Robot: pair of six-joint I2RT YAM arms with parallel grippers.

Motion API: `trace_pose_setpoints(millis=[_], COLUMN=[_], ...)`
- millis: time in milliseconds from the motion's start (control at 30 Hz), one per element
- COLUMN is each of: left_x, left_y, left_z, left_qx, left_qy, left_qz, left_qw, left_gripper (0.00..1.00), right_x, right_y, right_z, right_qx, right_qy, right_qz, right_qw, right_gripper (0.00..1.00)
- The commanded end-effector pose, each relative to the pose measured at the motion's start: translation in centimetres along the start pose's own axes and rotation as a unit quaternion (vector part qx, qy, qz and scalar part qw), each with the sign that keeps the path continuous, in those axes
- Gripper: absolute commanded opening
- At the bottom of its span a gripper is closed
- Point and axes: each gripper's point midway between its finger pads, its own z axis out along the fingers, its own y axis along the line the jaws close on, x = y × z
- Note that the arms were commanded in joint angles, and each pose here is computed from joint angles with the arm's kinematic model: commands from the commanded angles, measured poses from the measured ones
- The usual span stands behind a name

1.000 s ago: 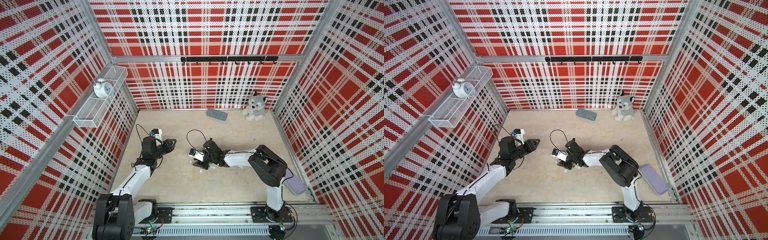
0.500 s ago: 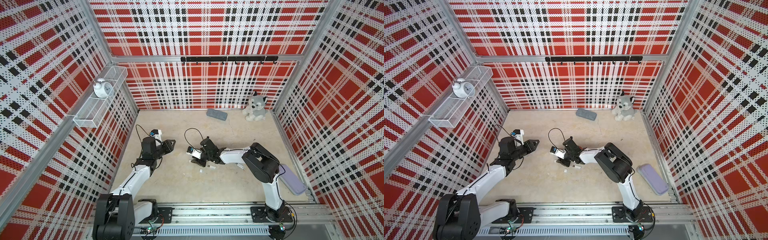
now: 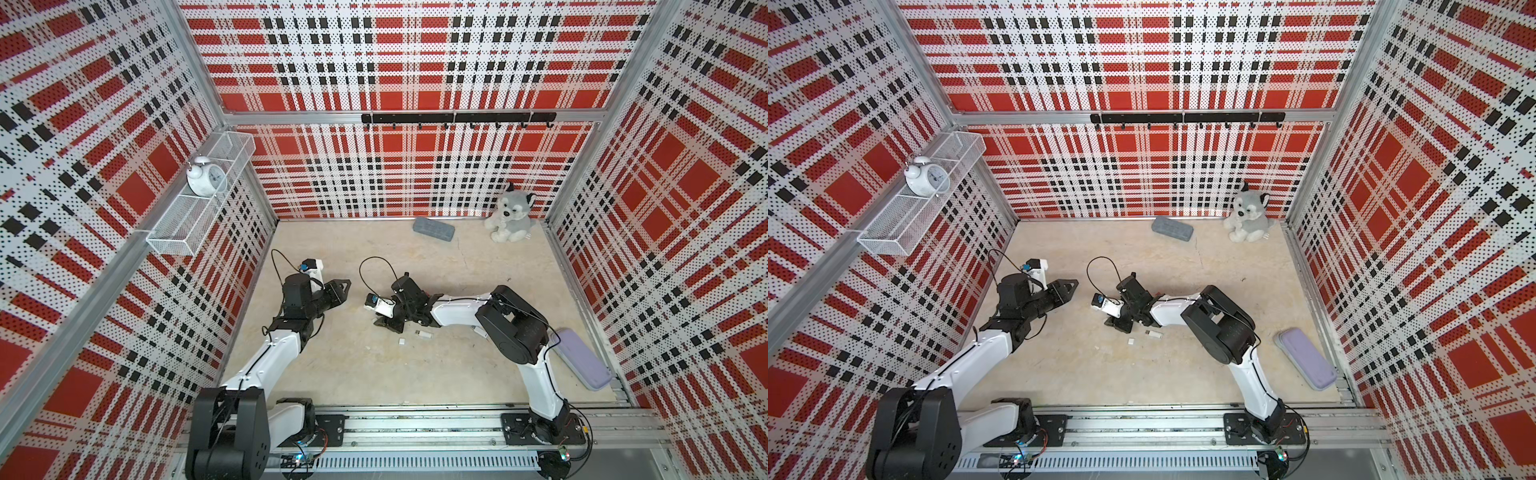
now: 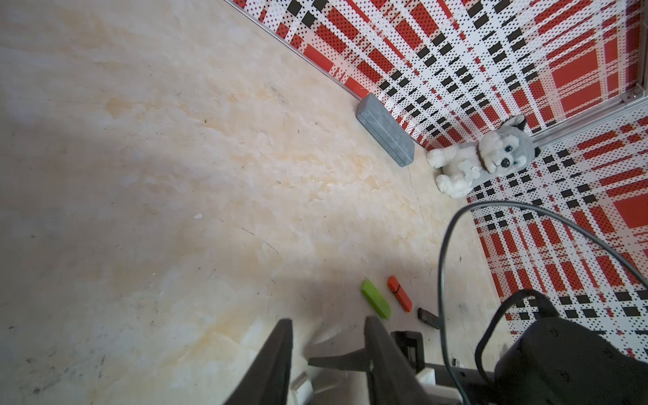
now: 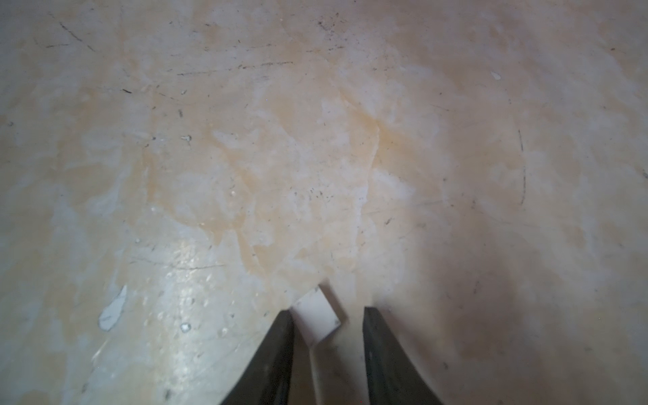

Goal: Close the usb drive cover
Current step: Adjust the cover at the center of the board.

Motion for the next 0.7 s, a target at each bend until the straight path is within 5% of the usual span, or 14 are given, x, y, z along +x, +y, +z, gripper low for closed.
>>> trace_pose_setpoints(millis=[0, 333, 667], left_x=[0.0, -0.2, -0.2], left_y=[0.2, 0.6, 0.7], left_z=[0.0, -0.3, -0.2], left_qx=[0.000, -0.008, -0.008], left_qy=[-0.001, -0.008, -0.007], left_qz=[0.006, 0.006, 0.008], left_qw=[1.000, 1.000, 1.000], left_gripper=[0.38, 0.38, 0.38], right_x=[2.0, 3.8, 3.7], right_y=[1.3, 0.8, -0.1], right_z=[1.3, -2.5, -1.4], right_qx=[-0.022, -0.049, -0.071], right_qy=[0.032, 0.021, 0.019], right_qz=[0.014, 0.001, -0.008], right_qw=[0.999, 0.999, 0.997], right_gripper=[0.39, 0.49, 0.49])
